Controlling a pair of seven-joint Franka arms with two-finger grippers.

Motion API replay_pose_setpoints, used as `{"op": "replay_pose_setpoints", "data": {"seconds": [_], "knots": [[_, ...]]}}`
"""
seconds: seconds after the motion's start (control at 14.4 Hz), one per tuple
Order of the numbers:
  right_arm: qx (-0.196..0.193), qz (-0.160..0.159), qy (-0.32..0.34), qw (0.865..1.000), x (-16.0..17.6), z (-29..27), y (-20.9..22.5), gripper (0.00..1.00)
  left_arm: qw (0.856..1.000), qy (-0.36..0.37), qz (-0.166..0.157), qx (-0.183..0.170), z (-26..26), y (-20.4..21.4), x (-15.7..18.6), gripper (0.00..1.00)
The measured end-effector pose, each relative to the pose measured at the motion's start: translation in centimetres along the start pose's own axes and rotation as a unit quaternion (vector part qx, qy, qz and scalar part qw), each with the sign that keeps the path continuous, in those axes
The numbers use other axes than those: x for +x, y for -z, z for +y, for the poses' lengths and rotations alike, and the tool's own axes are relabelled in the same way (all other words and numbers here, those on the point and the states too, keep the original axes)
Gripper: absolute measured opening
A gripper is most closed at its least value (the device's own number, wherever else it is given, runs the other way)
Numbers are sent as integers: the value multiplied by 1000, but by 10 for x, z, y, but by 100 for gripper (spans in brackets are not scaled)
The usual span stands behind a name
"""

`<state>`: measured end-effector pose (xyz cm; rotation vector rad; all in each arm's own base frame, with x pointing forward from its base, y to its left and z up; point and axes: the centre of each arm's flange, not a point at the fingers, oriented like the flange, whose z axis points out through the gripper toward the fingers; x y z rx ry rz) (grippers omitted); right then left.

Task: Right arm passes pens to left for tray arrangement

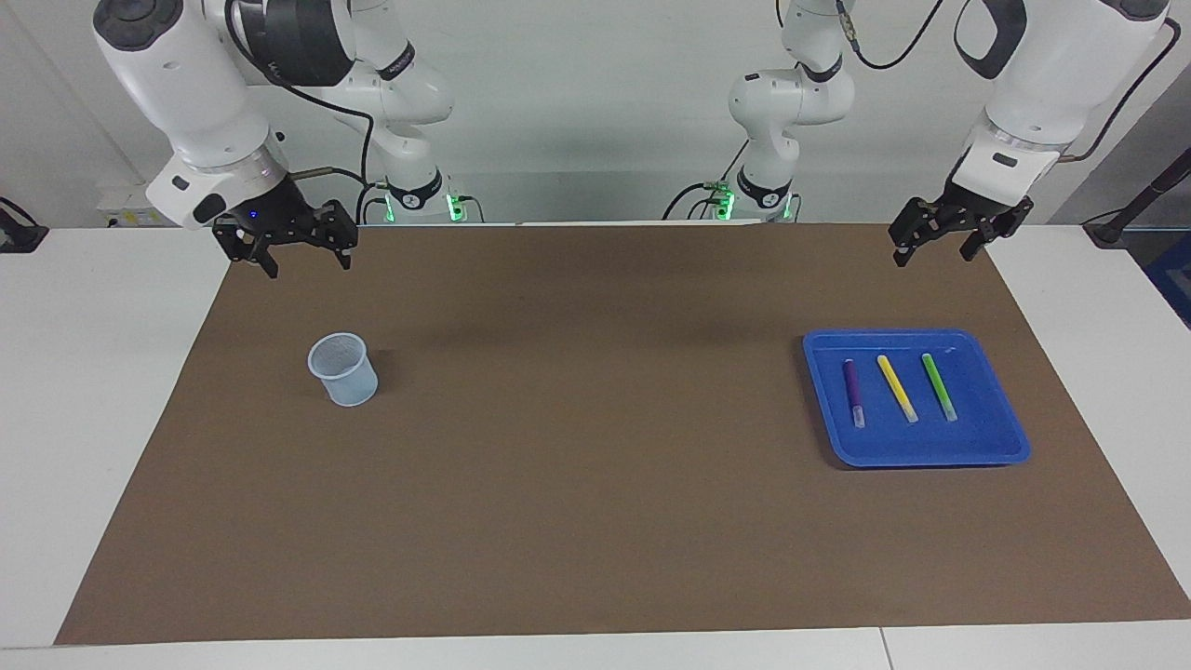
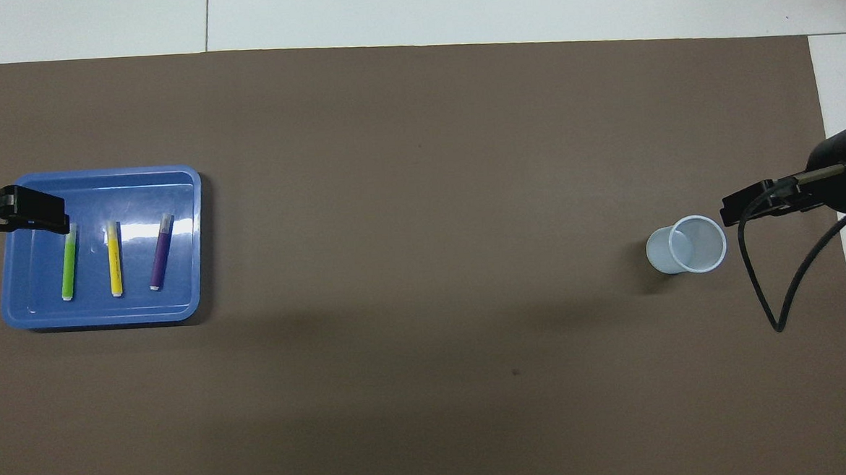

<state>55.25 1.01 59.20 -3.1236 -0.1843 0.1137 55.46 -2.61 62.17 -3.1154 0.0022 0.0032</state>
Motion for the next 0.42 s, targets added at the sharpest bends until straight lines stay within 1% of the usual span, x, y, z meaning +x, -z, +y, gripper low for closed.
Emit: {"op": "replay_pose_setpoints", "data": {"seconds": [0.42], "knots": [[0, 0, 0, 1000, 0, 0, 0, 100, 1000, 0, 1, -11, 2, 0, 0, 100]]}}
